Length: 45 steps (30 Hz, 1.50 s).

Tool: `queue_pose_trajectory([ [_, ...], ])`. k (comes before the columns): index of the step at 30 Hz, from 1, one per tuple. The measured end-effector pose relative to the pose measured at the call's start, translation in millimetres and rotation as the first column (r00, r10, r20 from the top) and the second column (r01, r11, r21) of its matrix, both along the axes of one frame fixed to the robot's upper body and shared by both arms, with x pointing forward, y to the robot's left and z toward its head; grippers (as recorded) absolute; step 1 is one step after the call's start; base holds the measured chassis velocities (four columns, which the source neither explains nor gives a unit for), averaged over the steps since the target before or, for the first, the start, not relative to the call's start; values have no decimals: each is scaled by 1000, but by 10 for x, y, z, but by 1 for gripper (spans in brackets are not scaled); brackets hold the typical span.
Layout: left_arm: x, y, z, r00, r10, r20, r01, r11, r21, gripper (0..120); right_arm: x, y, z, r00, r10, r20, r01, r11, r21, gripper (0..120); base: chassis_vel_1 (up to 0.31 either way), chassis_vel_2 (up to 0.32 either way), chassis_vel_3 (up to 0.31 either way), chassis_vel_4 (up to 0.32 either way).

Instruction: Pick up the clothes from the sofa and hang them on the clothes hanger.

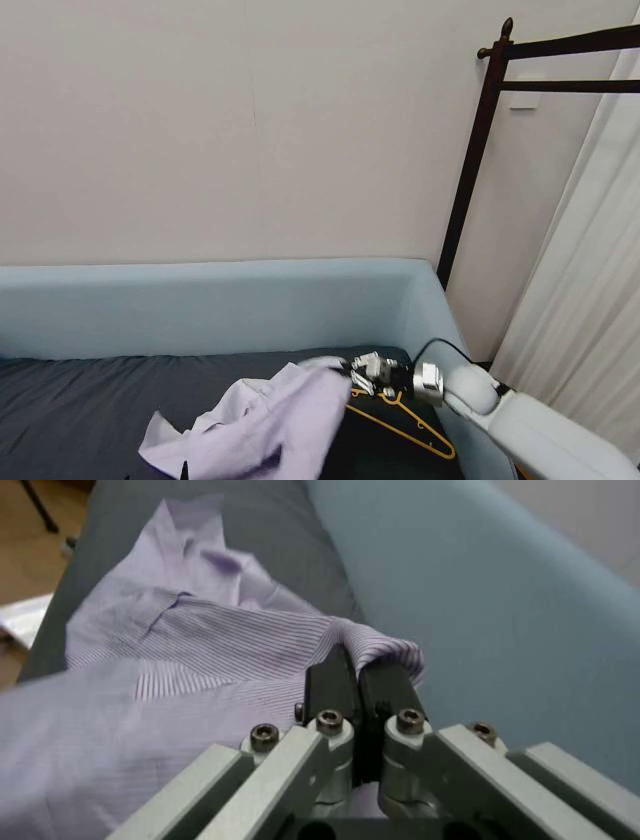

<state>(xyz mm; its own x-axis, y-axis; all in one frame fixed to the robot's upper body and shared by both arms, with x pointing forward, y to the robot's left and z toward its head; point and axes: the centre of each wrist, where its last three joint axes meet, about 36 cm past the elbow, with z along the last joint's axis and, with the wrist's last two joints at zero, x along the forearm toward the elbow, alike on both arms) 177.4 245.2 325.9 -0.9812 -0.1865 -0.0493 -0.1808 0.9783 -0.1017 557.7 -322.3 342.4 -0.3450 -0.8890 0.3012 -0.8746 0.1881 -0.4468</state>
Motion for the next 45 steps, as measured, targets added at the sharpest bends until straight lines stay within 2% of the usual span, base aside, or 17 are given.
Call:
queue_pose_trajectory([
  [5,44,-4,-12,1000,-2,0,2,1000,-3,97,228,-187,-145,998,-50,26,51,998,-43,0,0,0,0,0],
  [9,50,-13,-25,1000,0,-2,0,1000,-10,97,503,9,108,992,-82,96,82,997,5,0,0,0,0,0],
  [13,47,-15,-40,1000,7,-6,-7,1000,-22,97,759,688,1019,979,-51,199,23,990,141,0,0,0,0,0],
  [14,47,-15,-40,1000,7,-6,-7,1000,-22,97,759,688,1019,979,-51,199,23,990,141,0,0,0,0,0],
  [17,62,-10,-39,1000,15,-2,-15,999,-30,97,747,1175,2174,966,22,257,-92,960,263,0,0,0,0,0],
  [18,62,-10,-39,1000,15,-2,-15,999,-30,97,747,1175,2174,966,22,257,-92,960,263,0,0,0,0,0],
  [21,78,-14,-28,1000,19,6,-19,999,-35,97,683,1396,3076,930,112,351,-218,936,278,0,0,0,0,0],
  [22,78,-14,-28,1000,19,6,-19,999,-35,97,683,1396,3076,930,112,351,-218,936,278,0,0,0,0,0],
  [25,94,-22,-7,999,29,14,-28,999,-42,97,658,1502,3765,886,173,431,-303,919,254,0,0,0,0,0],
  [29,100,-39,7,999,36,19,-35,998,-48,97,642,1451,4034,874,177,452,-326,904,276,0,0,0,0,0],
  [31,99,-47,6,999,36,18,-35,998,-50,97,640,1398,4020,877,173,449,-324,902,285,0,0,0,0,0],
  [35,98,-84,-13,1000,27,11,-26,998,-49,97,637,1165,3509,896,168,411,-305,906,294,0,0,0,0,0],
  [38,110,-91,-27,1000,19,3,-19,999,-46,97,500,813,2309,941,161,297,-242,934,262,0,0,0,0,0],
  [39,110,-91,-27,1000,19,3,-19,999,-46,97,500,813,2309,941,161,297,-242,934,262,0,0,0,0,0],
  [42,115,-56,-52,1000,14,-6,-15,999,-39,97,313,342,1110,975,121,184,-157,968,197,0,0,0,0,0],
  [43,115,-56,-52,1000,14,-6,-15,999,-39,97,313,342,1110,975,121,184,-157,968,197,0,0,0,0,0],
  [45,122,-35,-71,1000,15,-10,-15,999,-38,97,226,77,431,984,115,138,-132,983,124,0,0,0,0,0],
])
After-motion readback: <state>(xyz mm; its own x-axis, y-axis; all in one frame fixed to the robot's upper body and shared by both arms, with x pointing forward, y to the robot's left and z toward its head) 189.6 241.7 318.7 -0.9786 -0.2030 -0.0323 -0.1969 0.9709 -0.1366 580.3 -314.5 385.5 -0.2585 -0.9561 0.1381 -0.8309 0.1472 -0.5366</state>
